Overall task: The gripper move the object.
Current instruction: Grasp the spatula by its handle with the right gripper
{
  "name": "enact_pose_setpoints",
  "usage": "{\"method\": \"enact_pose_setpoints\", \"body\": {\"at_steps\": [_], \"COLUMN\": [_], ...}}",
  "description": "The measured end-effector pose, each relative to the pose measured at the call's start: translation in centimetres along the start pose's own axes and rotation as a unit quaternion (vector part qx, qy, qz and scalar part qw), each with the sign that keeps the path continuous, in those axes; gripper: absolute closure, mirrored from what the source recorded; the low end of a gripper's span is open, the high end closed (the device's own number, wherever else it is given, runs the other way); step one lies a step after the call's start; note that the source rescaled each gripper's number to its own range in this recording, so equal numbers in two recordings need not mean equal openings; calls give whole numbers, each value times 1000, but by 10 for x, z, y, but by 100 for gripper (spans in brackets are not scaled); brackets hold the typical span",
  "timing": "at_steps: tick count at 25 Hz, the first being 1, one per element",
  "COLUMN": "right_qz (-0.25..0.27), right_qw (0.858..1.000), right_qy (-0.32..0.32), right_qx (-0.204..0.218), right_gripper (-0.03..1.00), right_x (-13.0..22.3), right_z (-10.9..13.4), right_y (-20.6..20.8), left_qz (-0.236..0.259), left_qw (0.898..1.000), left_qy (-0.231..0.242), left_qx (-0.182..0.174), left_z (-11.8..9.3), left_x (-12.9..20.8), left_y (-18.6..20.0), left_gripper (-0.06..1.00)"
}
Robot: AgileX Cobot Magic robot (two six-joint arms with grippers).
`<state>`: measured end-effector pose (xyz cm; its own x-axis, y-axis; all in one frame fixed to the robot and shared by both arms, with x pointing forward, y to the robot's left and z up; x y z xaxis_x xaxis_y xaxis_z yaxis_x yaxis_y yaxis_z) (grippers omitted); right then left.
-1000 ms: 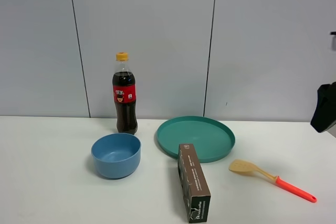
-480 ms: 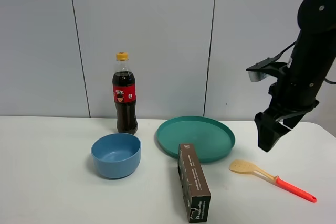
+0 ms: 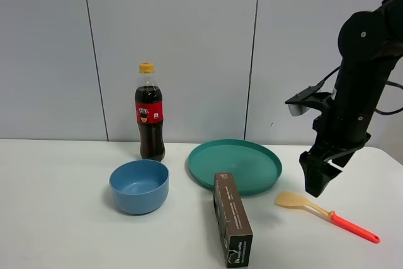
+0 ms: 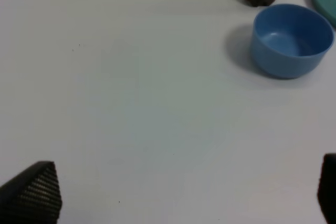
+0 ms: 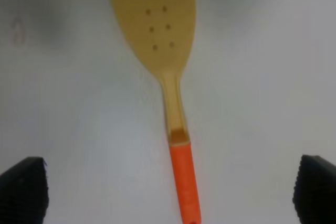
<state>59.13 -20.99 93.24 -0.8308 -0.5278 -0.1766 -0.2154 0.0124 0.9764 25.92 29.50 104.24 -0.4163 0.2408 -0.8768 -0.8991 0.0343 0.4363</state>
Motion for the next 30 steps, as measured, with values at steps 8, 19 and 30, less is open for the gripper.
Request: {"method": "enact_pose_setpoints", "body": {"at_steps": [8, 19, 30], "right_qz": [10, 7, -11], "right_qw": [1000, 999, 998], "right_qy": [-7, -33, -49], "right_qx": [-16, -22, -27], "right_gripper": [2, 5, 5], "right_x": [-4, -4, -8], "right_z": [4, -5, -6], "right_y": [-34, -59, -71], "left_qz": [0, 0, 0], "left_qw": [1000, 1000, 1000], "left_qy": [0, 0, 0], "left_qx": [0, 0, 0], "left_z": [0, 0, 0], "left_x": [0, 0, 0], "left_y": [0, 0, 0], "left_gripper": [-6, -6, -6]}}
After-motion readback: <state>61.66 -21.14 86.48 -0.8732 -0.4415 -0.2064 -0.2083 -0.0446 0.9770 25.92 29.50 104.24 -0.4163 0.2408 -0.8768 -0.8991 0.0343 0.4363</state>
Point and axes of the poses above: a point on each arm's last joint axis where the gripper is mounted, y pointing back along that axis away from the gripper, z along the wrist's bending axis when the last joint is at zero, x = y × z, the point moved 3 cm from there along -y, pointing out along that axis toward the gripper, and after that the axes turned 13 degrees about -y, right-handed, at the moved point
